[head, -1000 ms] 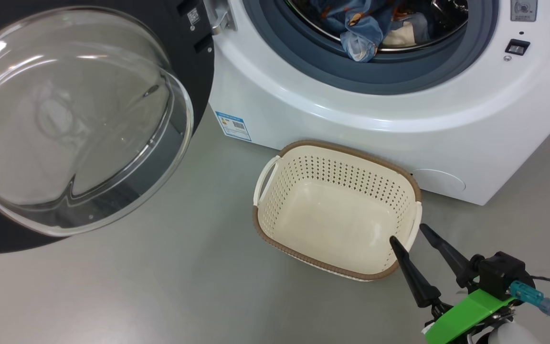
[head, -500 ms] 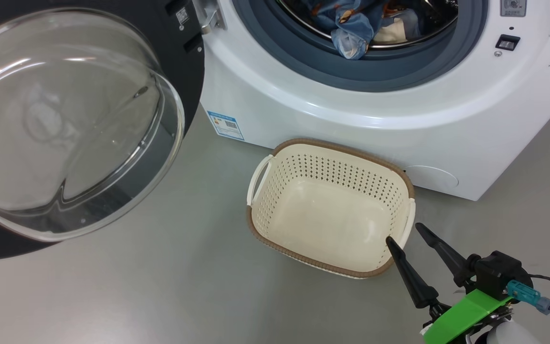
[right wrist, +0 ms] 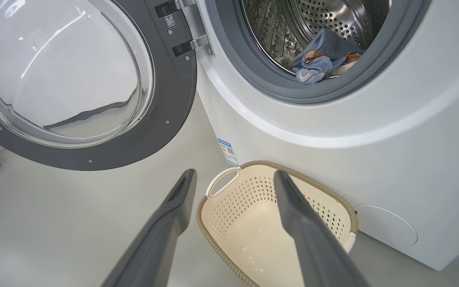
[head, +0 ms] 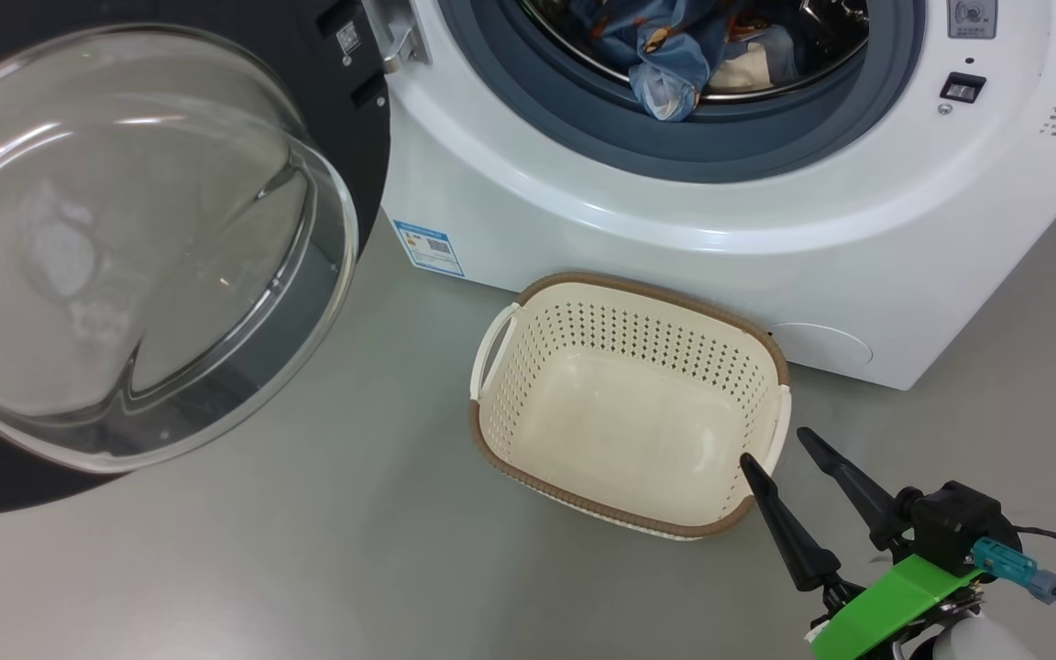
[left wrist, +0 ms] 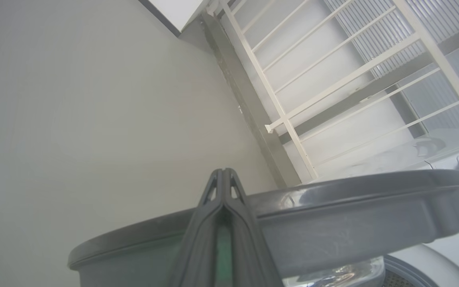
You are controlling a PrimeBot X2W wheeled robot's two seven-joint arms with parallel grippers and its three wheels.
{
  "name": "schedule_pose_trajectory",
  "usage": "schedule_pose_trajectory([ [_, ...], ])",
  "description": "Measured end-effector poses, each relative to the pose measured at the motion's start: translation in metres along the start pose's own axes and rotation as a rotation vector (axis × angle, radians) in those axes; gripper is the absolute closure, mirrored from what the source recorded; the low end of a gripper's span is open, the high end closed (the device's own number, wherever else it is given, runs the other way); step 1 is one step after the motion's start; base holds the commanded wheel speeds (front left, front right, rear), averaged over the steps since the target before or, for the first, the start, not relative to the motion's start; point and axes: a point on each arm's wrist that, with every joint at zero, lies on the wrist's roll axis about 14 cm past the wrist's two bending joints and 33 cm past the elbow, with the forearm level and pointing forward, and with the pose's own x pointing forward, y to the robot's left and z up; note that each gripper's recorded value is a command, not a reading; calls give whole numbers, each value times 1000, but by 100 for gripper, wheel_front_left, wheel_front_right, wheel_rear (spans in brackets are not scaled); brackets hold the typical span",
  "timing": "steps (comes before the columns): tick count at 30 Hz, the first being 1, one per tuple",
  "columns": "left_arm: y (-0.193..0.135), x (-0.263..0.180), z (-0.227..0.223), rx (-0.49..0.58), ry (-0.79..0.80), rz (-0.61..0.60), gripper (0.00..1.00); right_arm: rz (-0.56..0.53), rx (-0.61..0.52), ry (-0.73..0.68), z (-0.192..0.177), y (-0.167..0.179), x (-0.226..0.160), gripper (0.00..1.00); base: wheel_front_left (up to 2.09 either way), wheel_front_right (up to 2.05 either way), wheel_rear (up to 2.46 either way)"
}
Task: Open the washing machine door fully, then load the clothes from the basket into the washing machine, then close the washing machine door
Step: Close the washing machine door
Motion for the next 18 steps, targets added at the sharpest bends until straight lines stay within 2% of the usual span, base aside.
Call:
schedule_pose_trajectory([
  [18, -7, -17, -14, 6, 132, -55, 100, 12, -8, -26, 11, 9, 2, 0, 0, 0, 0],
])
